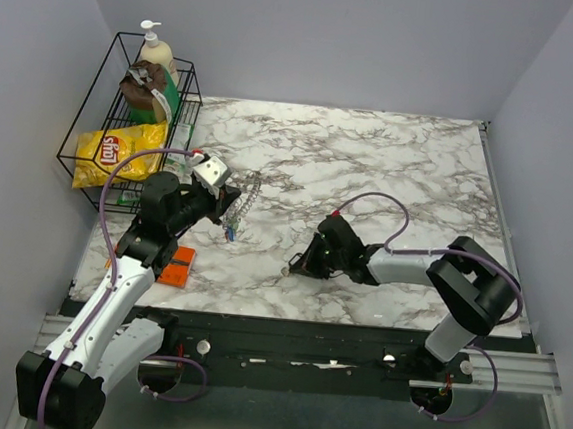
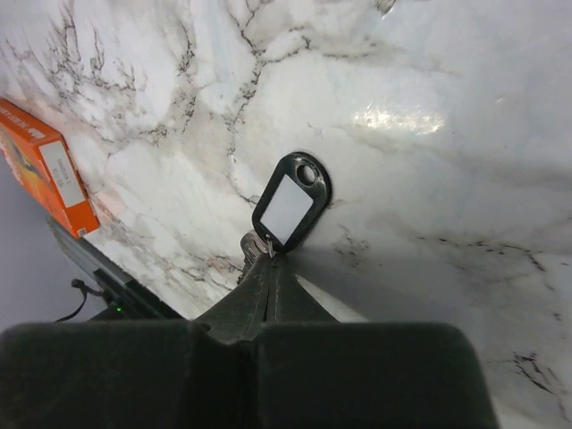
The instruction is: Put the keys on the keyring
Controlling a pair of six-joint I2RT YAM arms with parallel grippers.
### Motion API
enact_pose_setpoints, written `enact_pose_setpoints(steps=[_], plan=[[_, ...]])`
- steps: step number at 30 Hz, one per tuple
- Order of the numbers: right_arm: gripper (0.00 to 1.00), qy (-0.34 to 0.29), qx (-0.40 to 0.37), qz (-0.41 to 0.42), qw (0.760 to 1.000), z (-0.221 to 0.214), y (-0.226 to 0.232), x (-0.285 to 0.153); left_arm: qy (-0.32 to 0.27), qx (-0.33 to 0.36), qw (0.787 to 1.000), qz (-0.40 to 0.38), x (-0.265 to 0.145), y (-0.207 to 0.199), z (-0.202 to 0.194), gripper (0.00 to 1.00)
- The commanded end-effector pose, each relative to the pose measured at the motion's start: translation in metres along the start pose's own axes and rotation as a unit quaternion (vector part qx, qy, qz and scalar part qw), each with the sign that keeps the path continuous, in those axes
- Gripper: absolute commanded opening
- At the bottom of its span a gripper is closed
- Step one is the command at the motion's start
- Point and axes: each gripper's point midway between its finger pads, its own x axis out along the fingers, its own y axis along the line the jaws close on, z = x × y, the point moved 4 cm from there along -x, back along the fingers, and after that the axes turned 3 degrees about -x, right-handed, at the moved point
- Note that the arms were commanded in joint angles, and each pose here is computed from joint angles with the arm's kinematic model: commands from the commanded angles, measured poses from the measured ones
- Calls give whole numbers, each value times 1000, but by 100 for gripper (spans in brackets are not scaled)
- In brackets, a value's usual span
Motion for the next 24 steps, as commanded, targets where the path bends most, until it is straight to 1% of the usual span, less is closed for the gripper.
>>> enact_pose_setpoints(steps=[1,6,10,12,13,15,16,18,19,24], plan=[[0,-54,-55,-31,997,15,-12,-11,-37,29,999,-15,-3,-4,17,0],[0,-79,-136,4,988,25,6,-32,-37,44,998,-29,-6,-8,19,0],[0,-86,-223,37,970,28,19,-48,-41,53,996,-52,-8,-14,22,0],[0,-85,-248,50,964,29,25,-55,-34,51,996,-62,-9,-18,20,0],[0,-91,-278,63,954,30,31,-62,-30,50,996,-69,-9,-19,18,0],[0,-91,-304,81,945,30,36,-69,-34,56,994,-85,-11,-24,22,0],[0,-102,-331,94,933,32,42,-78,-30,57,994,-92,-11,-26,21,0],[0,-101,-360,119,920,30,49,-86,-32,68,991,-109,-12,-30,23,0],[0,-105,-386,125,908,30,52,-90,-26,67,991,-113,-12,-32,22,0],[0,-123,-458,195,859,28,80,-123,-22,78,988,-133,-10,-39,25,0]])
